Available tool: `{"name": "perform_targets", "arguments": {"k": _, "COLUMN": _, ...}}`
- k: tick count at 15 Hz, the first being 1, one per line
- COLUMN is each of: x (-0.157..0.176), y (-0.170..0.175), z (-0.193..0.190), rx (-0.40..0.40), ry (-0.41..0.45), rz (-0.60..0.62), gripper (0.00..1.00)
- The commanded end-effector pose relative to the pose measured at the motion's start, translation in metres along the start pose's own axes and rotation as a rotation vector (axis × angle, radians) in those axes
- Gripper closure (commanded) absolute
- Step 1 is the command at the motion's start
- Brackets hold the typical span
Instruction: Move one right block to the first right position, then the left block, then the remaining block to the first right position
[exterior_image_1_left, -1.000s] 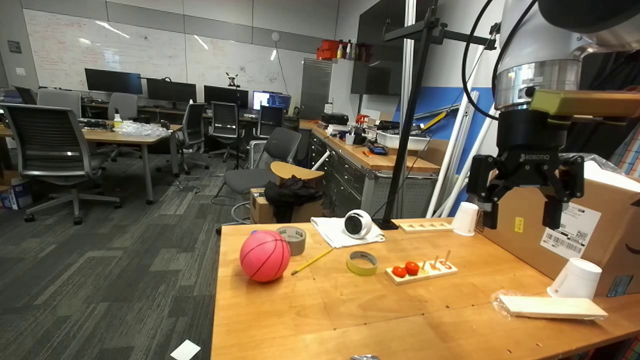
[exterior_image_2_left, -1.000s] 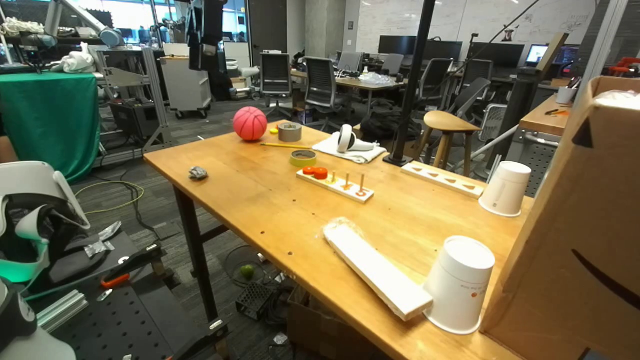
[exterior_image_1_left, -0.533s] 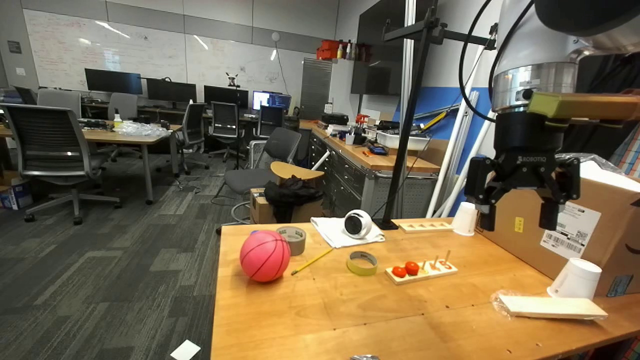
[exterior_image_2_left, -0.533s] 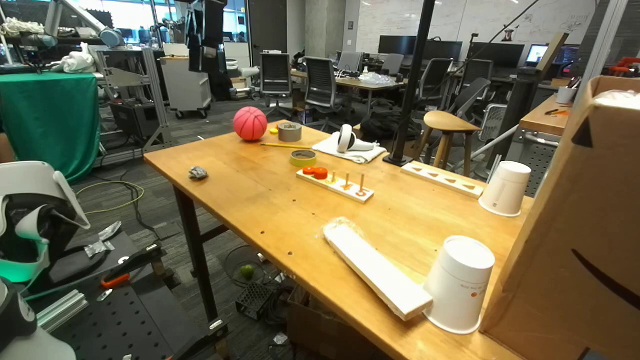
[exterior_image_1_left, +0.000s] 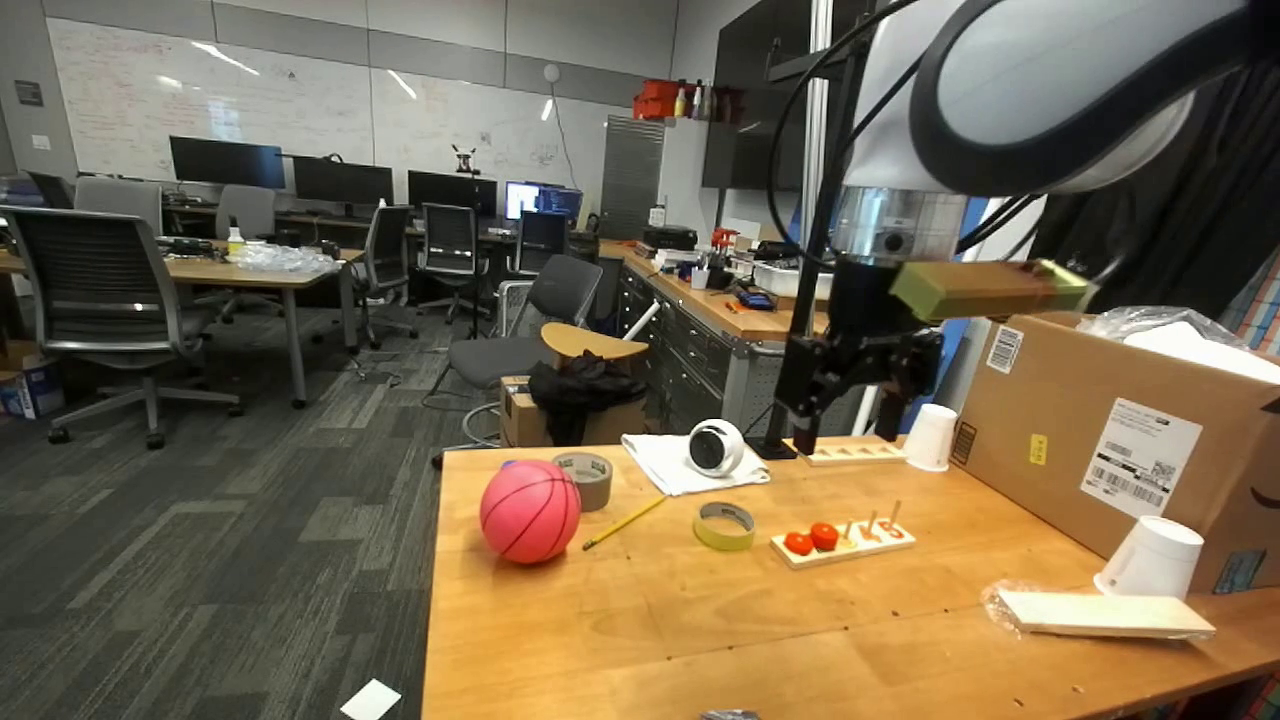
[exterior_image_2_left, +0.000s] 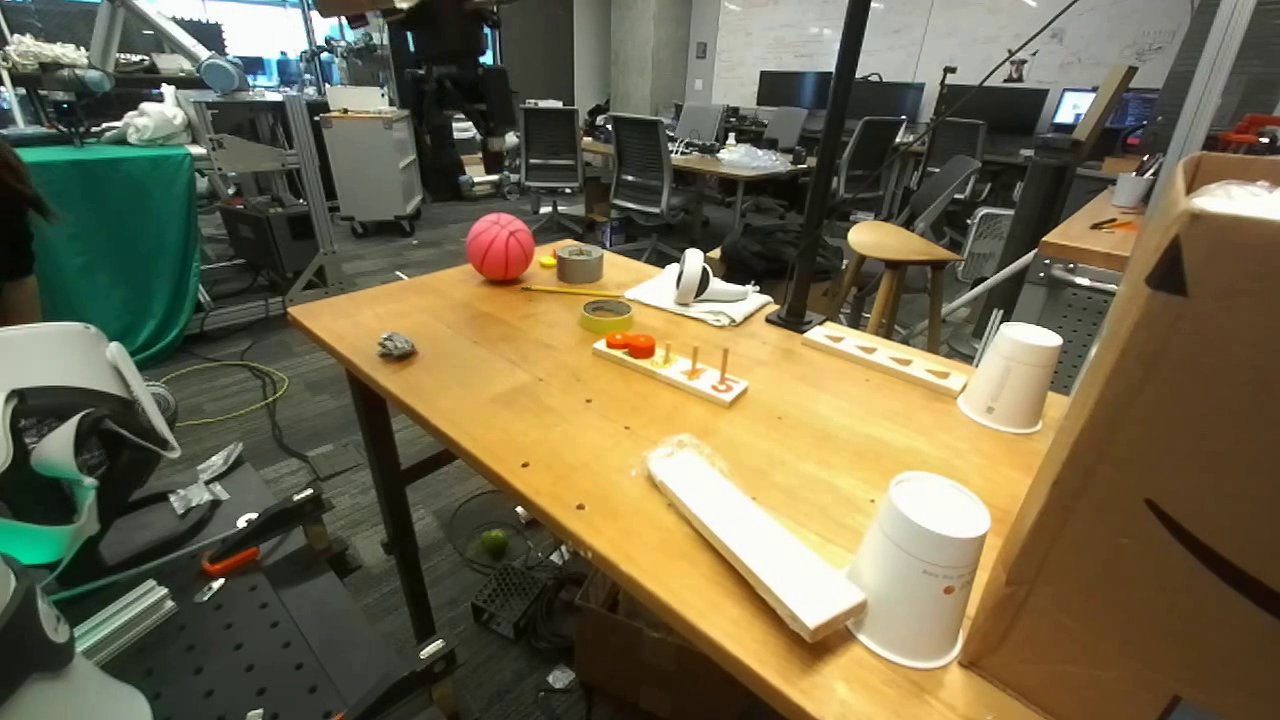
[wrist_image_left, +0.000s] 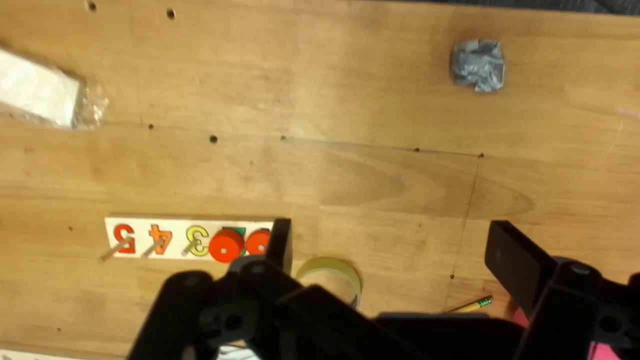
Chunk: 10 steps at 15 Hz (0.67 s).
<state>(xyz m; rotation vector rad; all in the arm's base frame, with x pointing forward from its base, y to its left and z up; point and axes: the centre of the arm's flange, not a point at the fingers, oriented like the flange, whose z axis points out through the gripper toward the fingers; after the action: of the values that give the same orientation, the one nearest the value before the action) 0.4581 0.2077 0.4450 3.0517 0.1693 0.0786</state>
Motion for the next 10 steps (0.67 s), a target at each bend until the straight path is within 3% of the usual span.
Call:
{"name": "perform_targets", "arguments": {"k": 1, "x": 0.076, "y": 0.002, "z": 0.026, "rx": 0.034, "ry": 0.056, "rz": -0.137, "gripper": 0.00}}
{"name": "perform_targets", "arguments": {"k": 5, "x": 0.125, "y": 0.037, "z": 0.055, "rx": 0.062, "ry": 0.054, "rz": -0.350, "gripper": 0.00}}
{"name": "perform_targets", "arguments": {"k": 10, "x": 0.164, "y": 0.089, "z": 0.060, "rx": 0.072, "ry": 0.070, "rz": -0.623, "gripper": 0.00}}
